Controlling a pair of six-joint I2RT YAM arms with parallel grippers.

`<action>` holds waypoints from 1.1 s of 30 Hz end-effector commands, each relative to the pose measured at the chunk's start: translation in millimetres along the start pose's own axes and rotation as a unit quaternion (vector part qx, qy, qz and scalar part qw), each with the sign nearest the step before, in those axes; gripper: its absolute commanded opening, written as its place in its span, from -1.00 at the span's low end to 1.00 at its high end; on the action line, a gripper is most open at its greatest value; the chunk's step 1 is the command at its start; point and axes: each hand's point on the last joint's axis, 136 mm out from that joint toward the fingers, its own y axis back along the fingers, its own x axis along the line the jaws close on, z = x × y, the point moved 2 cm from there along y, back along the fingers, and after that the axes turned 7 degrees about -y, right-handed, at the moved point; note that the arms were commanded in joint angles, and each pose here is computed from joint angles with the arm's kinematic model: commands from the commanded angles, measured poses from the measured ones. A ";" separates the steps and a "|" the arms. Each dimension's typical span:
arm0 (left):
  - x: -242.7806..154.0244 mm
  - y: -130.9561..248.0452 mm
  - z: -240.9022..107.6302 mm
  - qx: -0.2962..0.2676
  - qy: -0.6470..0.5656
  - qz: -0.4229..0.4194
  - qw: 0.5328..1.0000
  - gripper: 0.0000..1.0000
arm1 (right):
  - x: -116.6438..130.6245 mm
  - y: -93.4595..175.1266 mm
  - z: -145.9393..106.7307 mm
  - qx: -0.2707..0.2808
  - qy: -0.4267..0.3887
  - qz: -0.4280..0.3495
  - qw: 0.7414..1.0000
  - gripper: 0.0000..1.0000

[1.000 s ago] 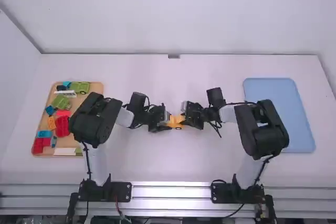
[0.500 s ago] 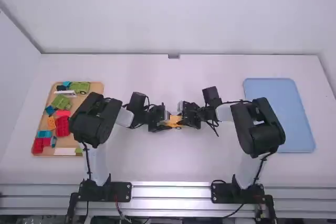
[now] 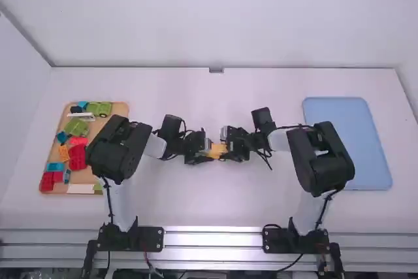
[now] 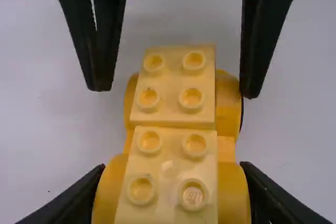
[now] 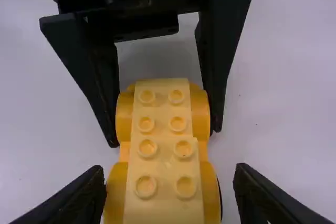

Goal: Assemble lego blocks to make yellow taxi

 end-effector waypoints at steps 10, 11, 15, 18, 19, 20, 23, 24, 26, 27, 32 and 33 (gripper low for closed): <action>-8.6 -4.0 -9.9 0.011 0.023 -0.012 1.000 -0.15 | -5.4 32.2 34.3 -0.091 0.049 0.016 0.995 -0.78; -8.6 -4.0 -9.9 0.011 0.023 -0.012 1.000 -0.15 | -5.2 31.8 34.3 -0.090 0.048 0.016 0.995 -0.81; -8.8 -4.0 -9.7 0.010 0.023 -0.012 1.000 -0.16 | -3.4 25.3 31.2 -0.070 0.048 0.015 0.996 -1.00; -8.7 -4.0 -9.9 0.011 0.023 -0.012 1.000 -0.17 | -4.5 16.3 24.0 -0.030 0.035 0.003 0.999 -1.00; -8.7 -4.0 -9.9 0.011 0.023 -0.012 1.000 -0.17 | -6.1 14.6 21.5 -0.018 0.025 -0.004 1.000 -1.00; -8.7 -4.0 -9.9 0.011 0.023 -0.012 1.000 -0.18 | -7.5 11.7 16.6 0.003 0.010 -0.013 1.000 -1.00; -8.8 -4.0 -9.8 0.011 0.023 -0.012 1.000 -0.19 | -3.8 5.8 6.9 0.039 -0.008 -0.016 0.999 -1.00; -8.8 -4.0 -9.8 0.011 0.023 -0.012 1.000 -0.20 | -2.5 4.4 5.1 0.045 -0.010 -0.015 0.999 -1.00; -8.8 -4.0 -9.8 0.011 0.023 -0.012 1.000 -0.21 | 1.9 2.4 -0.4 0.057 -0.019 -0.008 0.998 -1.00; -8.8 -4.0 -9.8 0.011 0.023 -0.012 1.000 -0.21 | 1.9 2.4 -0.4 0.057 -0.019 -0.008 0.998 -1.00; -8.7 -4.0 -9.9 0.011 0.023 -0.012 1.000 -0.24 | 4.5 4.8 -12.7 0.089 -0.038 -0.012 0.995 -1.00; -8.6 -4.0 -9.9 0.011 0.023 -0.012 1.000 -0.24 | 6.3 4.7 -15.1 0.097 -0.042 -0.010 0.994 -1.00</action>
